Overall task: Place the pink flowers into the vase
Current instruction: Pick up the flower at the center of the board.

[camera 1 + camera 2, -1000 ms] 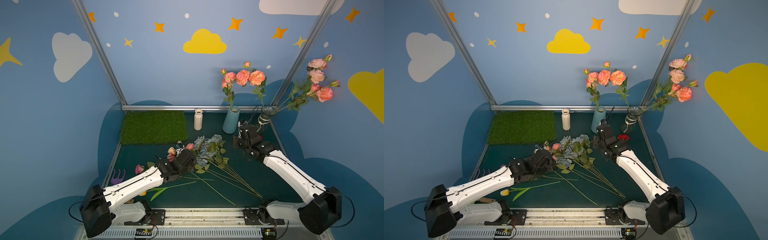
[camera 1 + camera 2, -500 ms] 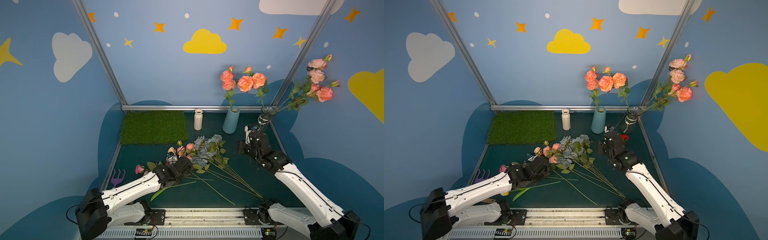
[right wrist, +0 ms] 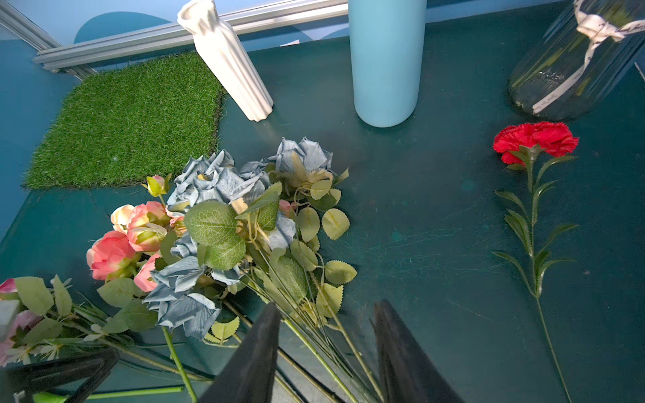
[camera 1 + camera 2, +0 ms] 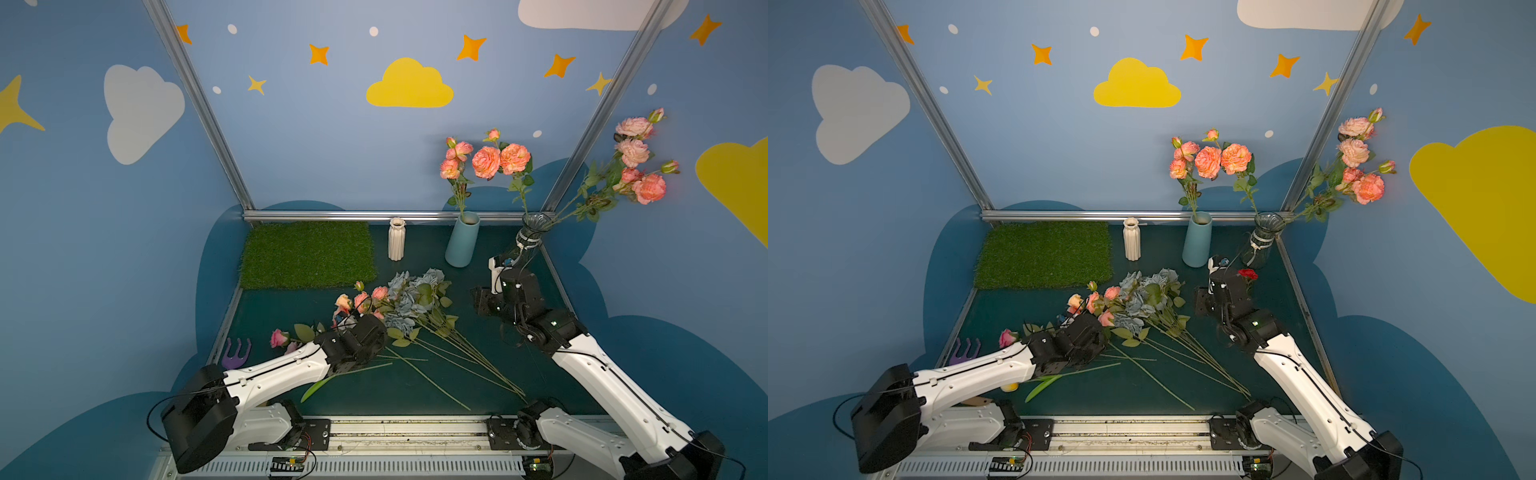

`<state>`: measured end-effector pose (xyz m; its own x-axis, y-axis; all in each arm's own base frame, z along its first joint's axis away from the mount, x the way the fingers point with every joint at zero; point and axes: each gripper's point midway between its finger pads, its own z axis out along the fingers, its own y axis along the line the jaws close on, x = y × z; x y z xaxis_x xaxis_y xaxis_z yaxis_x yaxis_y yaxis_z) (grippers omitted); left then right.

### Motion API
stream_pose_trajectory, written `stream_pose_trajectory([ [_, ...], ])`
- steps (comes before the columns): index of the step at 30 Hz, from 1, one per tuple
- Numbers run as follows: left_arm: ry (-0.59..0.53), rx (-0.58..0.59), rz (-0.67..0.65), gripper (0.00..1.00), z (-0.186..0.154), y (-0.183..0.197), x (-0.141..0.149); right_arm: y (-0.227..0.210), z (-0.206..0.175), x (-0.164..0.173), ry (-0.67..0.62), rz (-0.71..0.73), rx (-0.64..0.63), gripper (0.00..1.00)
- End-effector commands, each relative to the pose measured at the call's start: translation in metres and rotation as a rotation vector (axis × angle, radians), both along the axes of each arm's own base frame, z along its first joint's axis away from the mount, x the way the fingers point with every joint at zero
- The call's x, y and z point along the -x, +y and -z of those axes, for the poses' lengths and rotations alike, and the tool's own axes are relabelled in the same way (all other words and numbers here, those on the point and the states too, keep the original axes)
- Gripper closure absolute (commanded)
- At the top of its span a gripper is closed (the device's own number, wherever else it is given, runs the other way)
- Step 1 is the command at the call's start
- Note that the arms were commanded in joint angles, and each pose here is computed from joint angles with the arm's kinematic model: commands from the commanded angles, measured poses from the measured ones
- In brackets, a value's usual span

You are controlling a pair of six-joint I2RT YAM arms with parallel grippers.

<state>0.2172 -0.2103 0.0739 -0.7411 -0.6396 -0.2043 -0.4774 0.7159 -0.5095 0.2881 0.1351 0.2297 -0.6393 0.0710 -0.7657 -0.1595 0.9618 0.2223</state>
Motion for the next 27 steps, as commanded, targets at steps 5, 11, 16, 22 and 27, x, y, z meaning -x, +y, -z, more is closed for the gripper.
stream_pose_trajectory([
  [5,0.007,0.059,-0.050,0.53,-0.008,-0.003,-0.010,-0.009,-0.006,0.009,-0.022,0.028,-0.004,0.54],
  [11,-0.086,0.029,-0.068,0.53,-0.047,0.014,-0.030,-0.012,-0.009,0.011,-0.031,0.031,-0.004,0.54],
  [16,-0.043,0.029,-0.034,0.53,-0.043,0.006,-0.027,-0.012,-0.007,0.009,-0.029,0.036,-0.004,0.54],
  [22,0.054,0.116,-0.027,0.59,-0.007,-0.016,-0.016,-0.017,-0.004,0.008,-0.023,0.063,-0.007,0.53],
  [27,0.082,0.119,-0.016,0.60,0.005,-0.024,-0.018,-0.020,-0.004,0.007,-0.024,0.073,-0.016,0.54],
])
